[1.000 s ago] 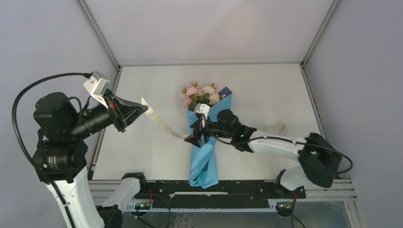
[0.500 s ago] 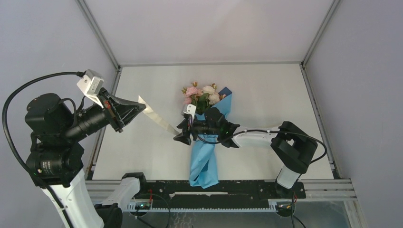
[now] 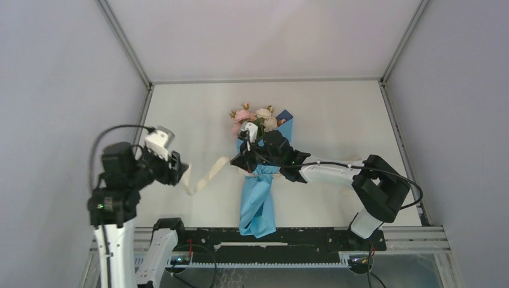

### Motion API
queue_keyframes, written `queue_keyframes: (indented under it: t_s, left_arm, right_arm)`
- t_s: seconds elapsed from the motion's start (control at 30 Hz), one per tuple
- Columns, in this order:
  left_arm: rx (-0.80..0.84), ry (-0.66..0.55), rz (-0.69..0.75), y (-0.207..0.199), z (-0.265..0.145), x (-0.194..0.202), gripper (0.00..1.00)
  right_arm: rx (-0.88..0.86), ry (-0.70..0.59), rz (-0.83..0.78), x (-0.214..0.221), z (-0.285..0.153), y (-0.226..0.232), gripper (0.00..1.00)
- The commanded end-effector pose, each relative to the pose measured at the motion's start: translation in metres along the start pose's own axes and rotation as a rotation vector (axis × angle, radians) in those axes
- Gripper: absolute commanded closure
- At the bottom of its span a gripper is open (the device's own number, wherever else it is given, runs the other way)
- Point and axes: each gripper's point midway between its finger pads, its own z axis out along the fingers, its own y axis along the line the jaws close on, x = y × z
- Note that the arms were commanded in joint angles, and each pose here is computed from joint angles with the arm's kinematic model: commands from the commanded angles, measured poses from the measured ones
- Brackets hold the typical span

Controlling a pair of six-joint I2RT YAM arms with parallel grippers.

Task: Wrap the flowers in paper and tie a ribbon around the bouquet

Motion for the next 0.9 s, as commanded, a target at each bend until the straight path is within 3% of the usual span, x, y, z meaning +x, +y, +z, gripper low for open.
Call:
queue_keyframes:
  t_s: [0.0,0.07,0.13,0.23,0.4,0.5,0.57,0.7,0.87]
  left_arm:
    - [-0.195,0.255,0.543,0.064,0.008,0.111,0.35]
    - [-0.154,0.177,0.675,0.048,0.008,0.13,0.24]
    - [-0.035,0.058,0.671,0.018,0.016,0.135,0.18]
    - [0.139,-0.059,0.514,-0.014,0.036,0.132,0.25]
    - [0.169,-0.297,0.099,-0.014,0.083,0.071,0.34]
    - [0.184,-0.21,0.065,-0.021,0.122,0.086,0.3]
    - [0.24,-0.161,0.086,-0.036,0.144,0.104,0.21]
    - [0.322,-0.195,0.082,-0.051,0.177,0.107,0.03]
    - [0.347,-0.192,0.028,-0.057,0.202,0.115,0.05]
  right_arm:
    - [0.081,-0.036,0.148,-0.027,-0.013,-0.003,1.0]
    - [0.116,-0.026,0.204,-0.024,-0.015,-0.01,1.0]
    - [0.137,-0.023,0.267,-0.023,-0.016,-0.014,1.0]
    - [0.145,-0.014,0.35,-0.02,-0.018,-0.016,1.0]
    - [0.174,-0.032,0.455,-0.024,-0.021,-0.019,1.0]
    - [0.193,-0.049,0.506,-0.026,-0.02,-0.021,1.0]
    - [0.21,-0.056,0.535,-0.026,-0.02,-0.023,1.0]
    - [0.226,-0.049,0.538,-0.024,-0.02,-0.023,1.0]
    - [0.239,-0.031,0.524,-0.022,-0.019,-0.024,1.0]
